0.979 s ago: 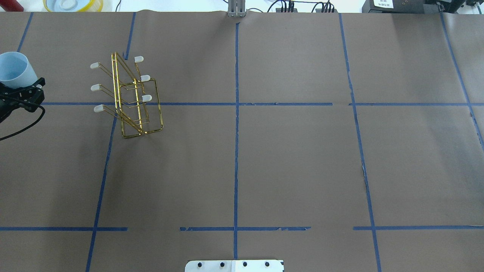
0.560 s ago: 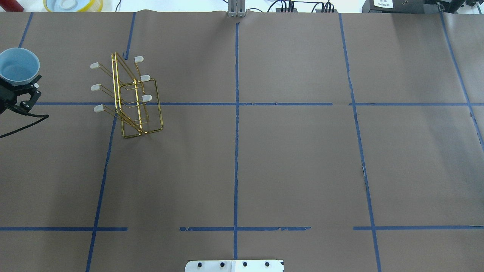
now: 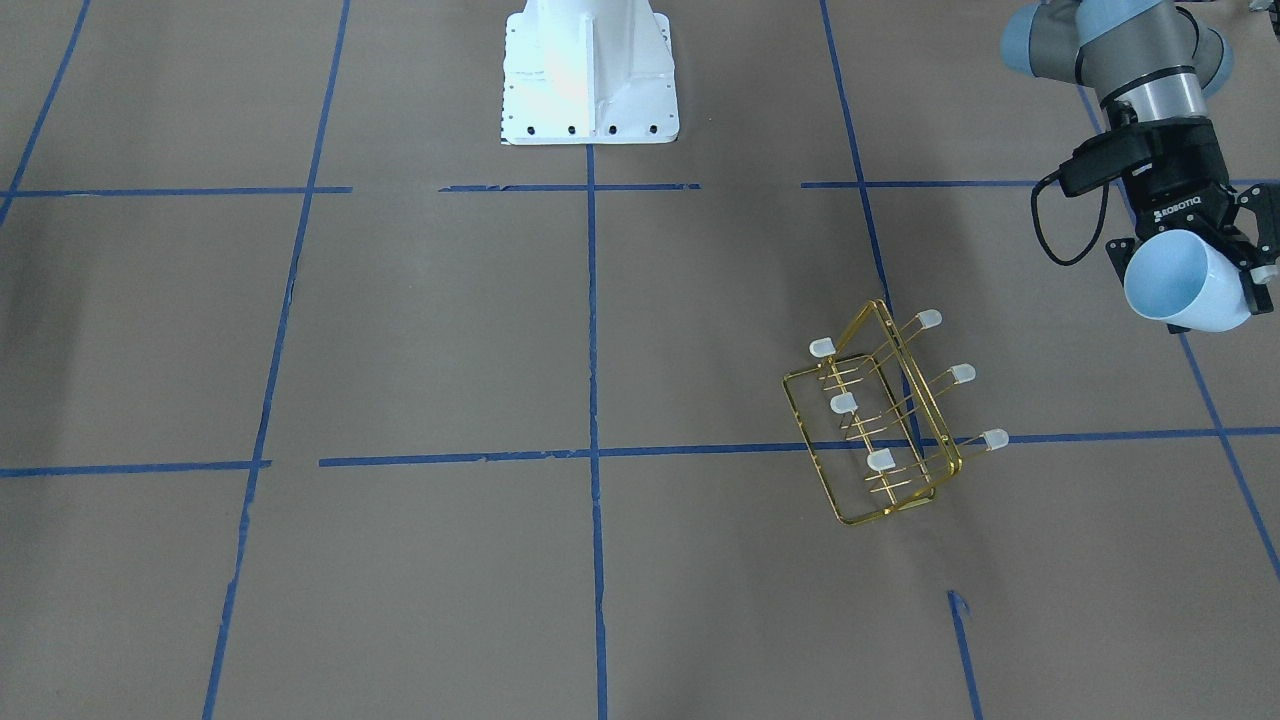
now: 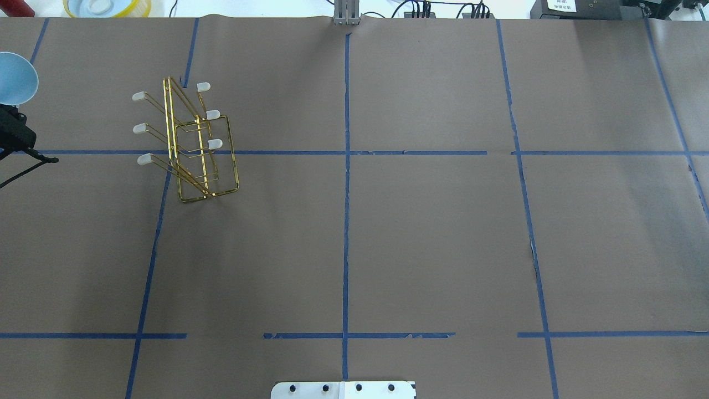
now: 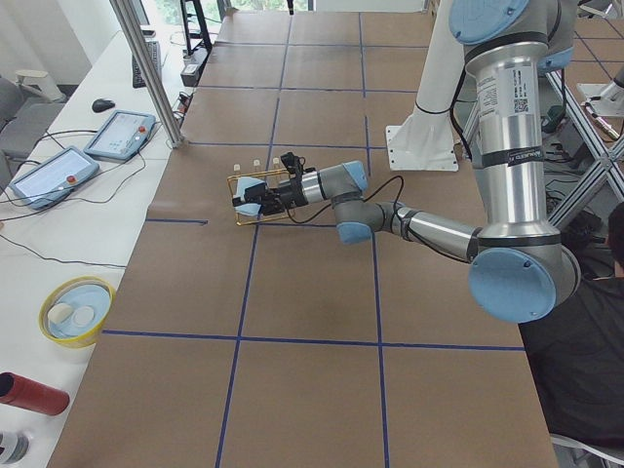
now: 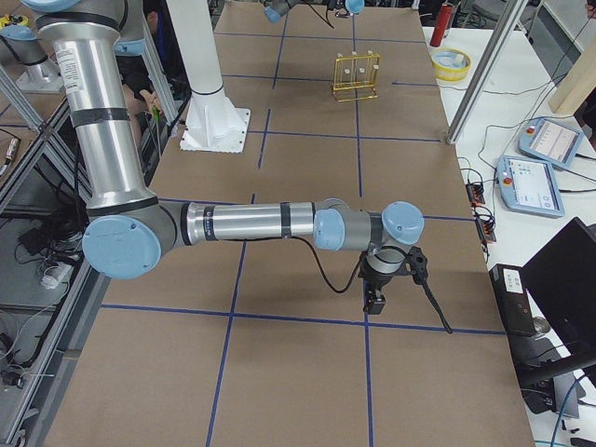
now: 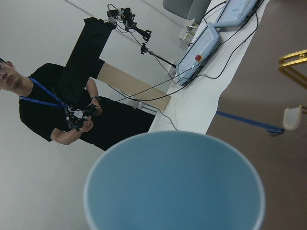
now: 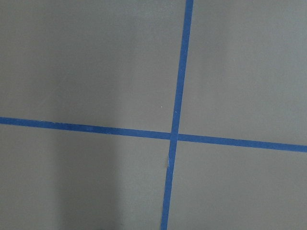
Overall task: Hang cup on cup holder
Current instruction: 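Rotate the left wrist to tip the cup mouth toward the gold rack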
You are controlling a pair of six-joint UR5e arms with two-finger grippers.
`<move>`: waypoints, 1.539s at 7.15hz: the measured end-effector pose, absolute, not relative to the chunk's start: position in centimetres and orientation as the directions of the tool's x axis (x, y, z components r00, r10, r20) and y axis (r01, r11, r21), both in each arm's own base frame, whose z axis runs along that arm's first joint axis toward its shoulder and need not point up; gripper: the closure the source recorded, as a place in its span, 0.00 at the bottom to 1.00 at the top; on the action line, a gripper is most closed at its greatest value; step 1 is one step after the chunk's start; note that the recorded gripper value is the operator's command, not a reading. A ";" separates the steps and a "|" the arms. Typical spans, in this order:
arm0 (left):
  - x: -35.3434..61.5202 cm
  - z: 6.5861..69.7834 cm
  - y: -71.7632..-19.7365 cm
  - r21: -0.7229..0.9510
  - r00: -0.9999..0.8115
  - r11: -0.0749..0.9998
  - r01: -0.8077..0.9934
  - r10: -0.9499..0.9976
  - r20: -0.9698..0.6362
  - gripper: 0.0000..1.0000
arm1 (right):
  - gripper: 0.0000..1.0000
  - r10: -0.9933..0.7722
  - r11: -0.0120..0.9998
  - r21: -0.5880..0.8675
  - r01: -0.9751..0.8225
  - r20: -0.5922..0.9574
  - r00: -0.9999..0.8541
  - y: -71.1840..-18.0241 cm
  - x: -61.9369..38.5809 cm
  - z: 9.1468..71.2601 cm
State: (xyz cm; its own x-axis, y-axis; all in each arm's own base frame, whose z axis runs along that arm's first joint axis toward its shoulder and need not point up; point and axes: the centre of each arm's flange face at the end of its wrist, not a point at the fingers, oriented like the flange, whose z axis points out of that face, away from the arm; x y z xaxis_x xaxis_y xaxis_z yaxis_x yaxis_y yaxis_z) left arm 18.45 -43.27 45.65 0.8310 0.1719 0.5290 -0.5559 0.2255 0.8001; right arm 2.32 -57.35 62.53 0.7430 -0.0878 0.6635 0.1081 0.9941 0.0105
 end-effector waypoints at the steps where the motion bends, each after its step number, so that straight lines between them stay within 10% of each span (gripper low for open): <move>1: 18.9 45.0 -42.9 0.724 0.763 0.246 -0.644 0.136 0.632 1.00 | 0.00 -0.088 0.994 0.010 0.108 0.663 0.743 -57.3 2.3 62.5; 11: 29.4 42.2 -37.3 -0.094 -0.071 0.331 -0.939 0.081 0.994 1.00 | 0.00 -0.087 0.994 0.010 0.108 0.663 0.743 -57.3 2.3 62.5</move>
State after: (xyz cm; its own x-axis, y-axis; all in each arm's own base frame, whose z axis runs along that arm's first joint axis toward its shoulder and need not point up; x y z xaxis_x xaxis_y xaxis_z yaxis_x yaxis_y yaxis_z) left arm 29.41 -37.28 42.24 -0.0713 0.0810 0.9942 -0.9391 0.3305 -0.0943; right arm 2.34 -57.34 62.53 0.7431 -0.0874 0.6635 0.1077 0.9941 0.0104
